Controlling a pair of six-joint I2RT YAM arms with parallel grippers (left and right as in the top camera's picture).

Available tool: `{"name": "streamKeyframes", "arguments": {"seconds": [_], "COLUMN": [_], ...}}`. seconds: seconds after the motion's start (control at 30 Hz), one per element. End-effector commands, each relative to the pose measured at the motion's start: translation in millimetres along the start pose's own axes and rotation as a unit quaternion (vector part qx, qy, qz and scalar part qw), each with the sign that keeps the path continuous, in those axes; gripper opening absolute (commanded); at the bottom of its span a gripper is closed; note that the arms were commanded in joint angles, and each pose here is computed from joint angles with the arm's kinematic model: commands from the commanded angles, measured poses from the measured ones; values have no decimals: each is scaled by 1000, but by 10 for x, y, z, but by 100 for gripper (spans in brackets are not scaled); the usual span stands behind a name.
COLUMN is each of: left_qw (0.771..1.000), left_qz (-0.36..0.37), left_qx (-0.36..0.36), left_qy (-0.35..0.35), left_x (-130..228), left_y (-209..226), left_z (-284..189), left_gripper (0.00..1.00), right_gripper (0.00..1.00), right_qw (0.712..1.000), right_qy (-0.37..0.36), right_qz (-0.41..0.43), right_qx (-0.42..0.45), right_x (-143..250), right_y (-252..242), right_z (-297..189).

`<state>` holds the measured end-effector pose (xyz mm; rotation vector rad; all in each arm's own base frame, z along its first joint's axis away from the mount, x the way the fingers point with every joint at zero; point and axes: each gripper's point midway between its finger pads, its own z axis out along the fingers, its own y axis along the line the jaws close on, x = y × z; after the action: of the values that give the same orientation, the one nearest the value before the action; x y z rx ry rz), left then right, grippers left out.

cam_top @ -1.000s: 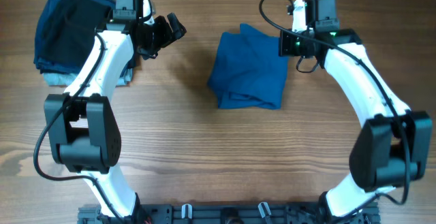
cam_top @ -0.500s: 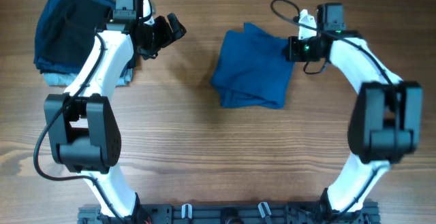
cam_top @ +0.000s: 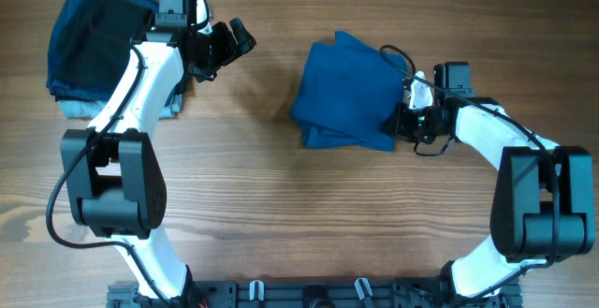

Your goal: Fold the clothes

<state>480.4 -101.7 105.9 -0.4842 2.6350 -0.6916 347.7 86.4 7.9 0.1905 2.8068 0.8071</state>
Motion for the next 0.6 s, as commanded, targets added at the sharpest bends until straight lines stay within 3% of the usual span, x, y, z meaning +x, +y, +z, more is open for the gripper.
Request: {"name": "streamKeyframes", "arguments": {"seconds": [0.0,0.07,0.1,0.17,0.23,0.33,0.4,0.47,0.57], "left_qw": [1000,999,995,994,995,992,991,993,987], "left_qz": [8,14,34,39,36,43,84,109,156], "left_qx": [17,28,54,76,71,114,103,31,-22], "left_qy": [-15,-33,-76,-68,-60,-24,14,33,44], "left_x": [-65,-155,-361,-336,-297,-144,143,460,839], "left_y": [-120,-178,-317,-411,-383,-541,-623,-626,-761], "left_z": [-152,-159,-191,-197,-187,-189,-99,131,393], "left_gripper": [100,100,100,100,100,100,93,97,99], "right_gripper": [4,4,4,5,11,17,52,100,99], "right_qw": [996,999,999,997,993,986,977,970,968], "right_qy": [10,5,-3,-30,-83,-167,-197,-201,-195], "right_qz": [71,31,5,-19,-44,-4,45,74,81], "right_qx": [57,17,-40,-74,-75,11,71,112,136], "right_x": [100,32,-55,-209,-345,-381,-303,-240,-200], "right_y": [-388,-205,80,349,553,302,-22,-240,-348], "right_z": [6,-65,-216,-529,-977,-1623,-1932,-2020,-1991]}}
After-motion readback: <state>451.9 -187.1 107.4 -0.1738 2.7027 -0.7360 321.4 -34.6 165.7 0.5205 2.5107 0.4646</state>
